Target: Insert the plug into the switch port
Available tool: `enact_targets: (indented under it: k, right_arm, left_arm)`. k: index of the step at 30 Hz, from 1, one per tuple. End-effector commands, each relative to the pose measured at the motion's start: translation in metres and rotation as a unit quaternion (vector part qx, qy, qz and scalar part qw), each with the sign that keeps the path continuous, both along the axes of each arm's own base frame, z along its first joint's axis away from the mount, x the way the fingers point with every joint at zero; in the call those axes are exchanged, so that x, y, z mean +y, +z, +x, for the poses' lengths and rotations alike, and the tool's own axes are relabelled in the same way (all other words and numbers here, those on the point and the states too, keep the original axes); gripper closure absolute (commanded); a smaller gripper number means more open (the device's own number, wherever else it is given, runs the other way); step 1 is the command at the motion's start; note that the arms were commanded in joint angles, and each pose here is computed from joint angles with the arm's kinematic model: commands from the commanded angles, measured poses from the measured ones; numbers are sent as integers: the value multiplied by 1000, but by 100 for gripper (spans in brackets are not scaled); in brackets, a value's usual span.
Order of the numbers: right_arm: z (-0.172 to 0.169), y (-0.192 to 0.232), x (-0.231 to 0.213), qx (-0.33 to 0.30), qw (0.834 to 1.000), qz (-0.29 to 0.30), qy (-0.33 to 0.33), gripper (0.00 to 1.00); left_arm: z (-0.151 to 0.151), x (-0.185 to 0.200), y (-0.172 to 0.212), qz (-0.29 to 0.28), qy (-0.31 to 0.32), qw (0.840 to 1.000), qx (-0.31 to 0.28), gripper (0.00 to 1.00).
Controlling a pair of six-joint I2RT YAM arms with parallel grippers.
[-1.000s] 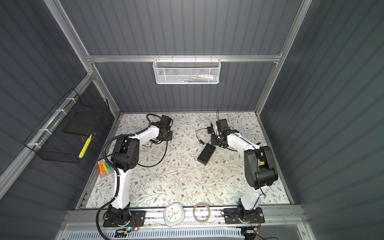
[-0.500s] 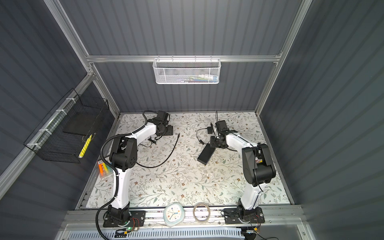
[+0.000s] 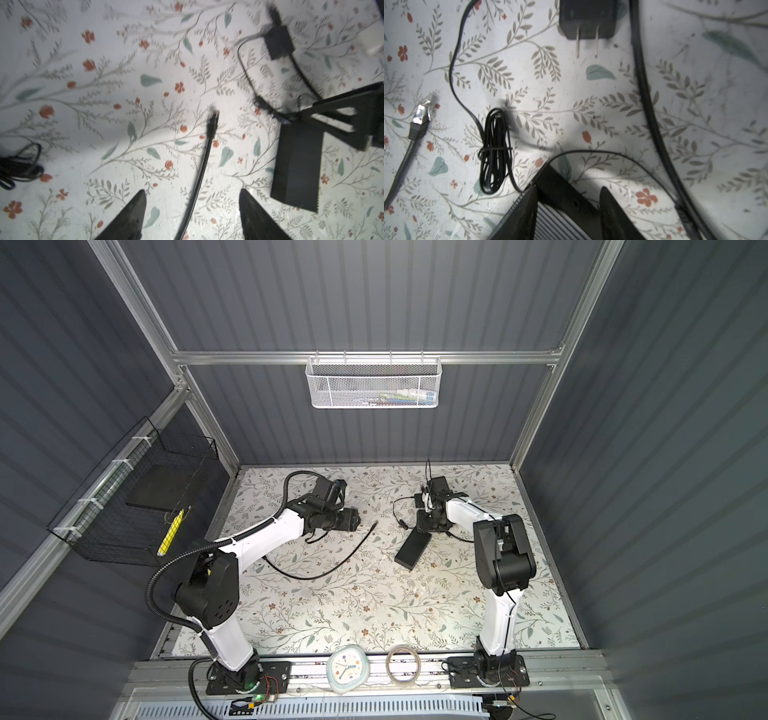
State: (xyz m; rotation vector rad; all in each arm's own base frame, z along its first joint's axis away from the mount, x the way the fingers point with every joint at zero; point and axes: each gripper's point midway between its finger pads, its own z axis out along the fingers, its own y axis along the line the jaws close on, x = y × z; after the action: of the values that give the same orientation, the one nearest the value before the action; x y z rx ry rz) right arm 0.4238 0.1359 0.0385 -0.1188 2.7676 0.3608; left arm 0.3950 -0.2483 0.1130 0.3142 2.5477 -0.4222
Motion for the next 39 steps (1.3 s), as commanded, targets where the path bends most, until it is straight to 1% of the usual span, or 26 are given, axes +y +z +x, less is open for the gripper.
enact_targets:
  k: [1, 6, 9, 11, 14, 15, 18, 20, 22, 26, 29, 31, 33, 35, 39]
  right_arm:
    - [-28, -10, 1, 35, 999, 14, -3, 52]
    - [-51, -15, 18, 54, 997, 56, -11, 54]
    - [-67, -12, 26, 61, 995, 69, -25, 54]
    - [-73, -6, 35, 57, 993, 98, -39, 55]
    - [-93, 6, 64, 69, 979, 187, -50, 57]
    - [-101, 9, 72, 73, 974, 209, -48, 57]
    - [-116, 18, 82, 86, 973, 214, -31, 57]
    - [-116, 24, 79, 78, 977, 198, -19, 56]
    - [-110, 26, 67, 60, 987, 147, -5, 55]
    - [-95, 26, 41, 37, 998, 38, 28, 54]
    - [-91, 19, 24, 43, 998, -28, 48, 56]
    - [-93, 12, 14, 51, 995, -61, 56, 57]
    - [-96, 7, 7, 58, 993, -83, 58, 59]
    - [-100, 3, 7, 63, 992, -88, 63, 60]
    - [-105, -4, 17, 68, 991, -85, 77, 62]
  left_arm:
    - [-1, 1, -4, -17, 6, 1000, 11, 29]
    - [0, -4, -5, -28, 2, 999, 16, 30]
    - [-6, -4, -10, -33, 4, 999, 27, 31]
    - [-13, 1, -13, -29, 7, 999, 31, 31]
    - [-23, 9, -19, -19, 10, 999, 41, 31]
    - [-25, 11, -19, -16, 10, 999, 43, 31]
    - [-33, 17, -17, -10, 14, 999, 45, 32]
    - [-38, 20, -18, -10, 16, 999, 50, 32]
    - [-47, 18, -20, -20, 10, 998, 65, 33]
    - [-73, 7, -20, -29, -30, 995, 95, 36]
    - [-104, -5, -23, -32, -72, 988, 129, 46]
    - [-126, -8, -29, -20, -84, 986, 146, 56]
    - [-142, -9, -35, -17, -85, 983, 161, 64]
    - [-154, -9, -42, -20, -82, 981, 175, 70]
    - [-163, -13, -56, -12, -80, 978, 190, 75]
